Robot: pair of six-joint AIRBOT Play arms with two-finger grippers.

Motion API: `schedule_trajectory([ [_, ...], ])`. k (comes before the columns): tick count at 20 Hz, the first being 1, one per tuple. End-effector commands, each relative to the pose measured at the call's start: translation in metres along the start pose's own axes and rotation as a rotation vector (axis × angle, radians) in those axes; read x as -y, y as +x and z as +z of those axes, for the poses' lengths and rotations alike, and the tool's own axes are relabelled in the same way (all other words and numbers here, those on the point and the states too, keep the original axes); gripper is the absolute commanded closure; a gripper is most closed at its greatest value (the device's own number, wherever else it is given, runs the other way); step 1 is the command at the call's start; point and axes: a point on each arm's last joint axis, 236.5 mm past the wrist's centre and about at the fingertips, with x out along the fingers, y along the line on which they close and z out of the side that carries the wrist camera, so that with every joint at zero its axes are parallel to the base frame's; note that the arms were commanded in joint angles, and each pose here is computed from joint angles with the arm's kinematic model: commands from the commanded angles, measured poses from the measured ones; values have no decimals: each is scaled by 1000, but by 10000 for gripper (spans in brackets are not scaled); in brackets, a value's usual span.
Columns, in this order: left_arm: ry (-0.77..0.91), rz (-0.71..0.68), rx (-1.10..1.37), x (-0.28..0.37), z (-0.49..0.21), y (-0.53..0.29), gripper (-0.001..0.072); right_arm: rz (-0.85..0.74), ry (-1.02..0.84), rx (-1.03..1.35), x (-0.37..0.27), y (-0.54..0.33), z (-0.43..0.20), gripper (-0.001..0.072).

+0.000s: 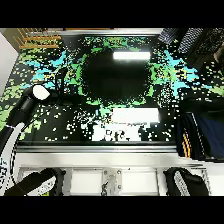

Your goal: Fold the clothes and pants, and hang the long-sleeved shirts on hangers.

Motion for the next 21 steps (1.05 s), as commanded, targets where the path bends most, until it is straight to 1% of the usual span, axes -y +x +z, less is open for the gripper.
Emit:
schedule_trajectory([
  [1, 2, 0, 4, 0, 1, 0, 700, 226, -179, -156, -87, 38, -34, 110],
  [2, 1, 0, 3, 0, 1, 0, 700, 251, -204, -200, -99, 46, -45, 184],
  [4, 2, 0, 4, 0, 1, 0, 700, 286, -241, -273, -115, 58, -64, 606],
  [5, 2, 0, 3, 0, 1, 0, 700, 294, -250, -296, -119, 62, -70, 696],
  [9, 1, 0, 3, 0, 1, 0, 700, 303, -258, -359, -121, 67, -84, 698],
  [21, 2, 0, 3, 0, 1, 0, 700, 303, -258, -361, -121, 67, -84, 698],
])
